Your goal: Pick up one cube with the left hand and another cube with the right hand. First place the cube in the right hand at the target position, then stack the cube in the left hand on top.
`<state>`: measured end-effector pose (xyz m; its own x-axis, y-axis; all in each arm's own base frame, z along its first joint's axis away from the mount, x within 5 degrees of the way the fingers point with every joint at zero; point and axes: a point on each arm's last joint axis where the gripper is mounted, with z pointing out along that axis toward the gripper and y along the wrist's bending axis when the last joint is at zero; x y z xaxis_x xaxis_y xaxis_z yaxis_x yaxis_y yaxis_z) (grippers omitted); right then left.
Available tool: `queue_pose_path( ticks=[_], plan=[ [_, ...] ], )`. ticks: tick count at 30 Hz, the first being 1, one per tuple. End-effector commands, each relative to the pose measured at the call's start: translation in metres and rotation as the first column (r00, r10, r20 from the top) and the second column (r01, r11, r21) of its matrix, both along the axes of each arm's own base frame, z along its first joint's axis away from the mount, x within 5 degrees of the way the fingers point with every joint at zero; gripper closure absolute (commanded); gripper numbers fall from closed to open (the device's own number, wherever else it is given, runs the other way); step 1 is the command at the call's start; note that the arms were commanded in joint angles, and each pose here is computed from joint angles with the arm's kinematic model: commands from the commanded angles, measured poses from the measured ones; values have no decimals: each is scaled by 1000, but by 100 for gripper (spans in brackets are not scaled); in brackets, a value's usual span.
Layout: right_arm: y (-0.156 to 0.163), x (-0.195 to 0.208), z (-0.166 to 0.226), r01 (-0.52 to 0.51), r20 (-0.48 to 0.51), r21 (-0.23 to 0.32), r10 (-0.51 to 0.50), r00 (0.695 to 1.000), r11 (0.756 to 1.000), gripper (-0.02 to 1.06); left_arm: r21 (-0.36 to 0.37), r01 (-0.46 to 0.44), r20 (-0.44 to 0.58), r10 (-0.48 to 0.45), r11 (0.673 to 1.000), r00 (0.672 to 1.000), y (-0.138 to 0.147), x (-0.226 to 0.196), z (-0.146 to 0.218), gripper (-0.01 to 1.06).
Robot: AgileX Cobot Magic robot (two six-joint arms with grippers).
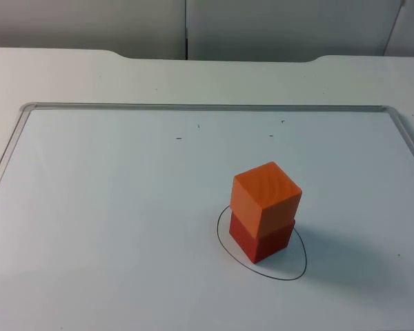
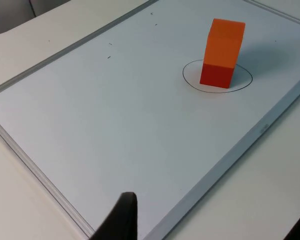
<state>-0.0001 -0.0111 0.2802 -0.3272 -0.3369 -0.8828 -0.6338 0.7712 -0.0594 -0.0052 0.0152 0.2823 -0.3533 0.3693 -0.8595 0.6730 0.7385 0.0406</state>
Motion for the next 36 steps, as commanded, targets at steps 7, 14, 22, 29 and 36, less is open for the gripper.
queue_pose_path(
  ticks=[7,14,22,29,36],
  plan=[
    [0,0,-1,-1,4,6,1,1000,1000,32,-5,3,0,-3,1000,1000,1,0,-1,0],
    [0,0,-1,-2,5,5,2,1000,1000,32,-5,3,0,-3,1000,1000,1,0,-1,0],
    [0,0,-1,-1,6,3,1,1000,1000,32,4,33,6,-33,999,999,-1,-2,-1,0],
    [0,0,-1,-2,6,6,2,1000,1000,32,4,33,6,-33,999,999,-1,-2,-1,0],
    [0,0,-1,-2,5,4,2,1000,1000,32,4,33,6,-33,999,999,-1,-2,-1,0]
  ],
)
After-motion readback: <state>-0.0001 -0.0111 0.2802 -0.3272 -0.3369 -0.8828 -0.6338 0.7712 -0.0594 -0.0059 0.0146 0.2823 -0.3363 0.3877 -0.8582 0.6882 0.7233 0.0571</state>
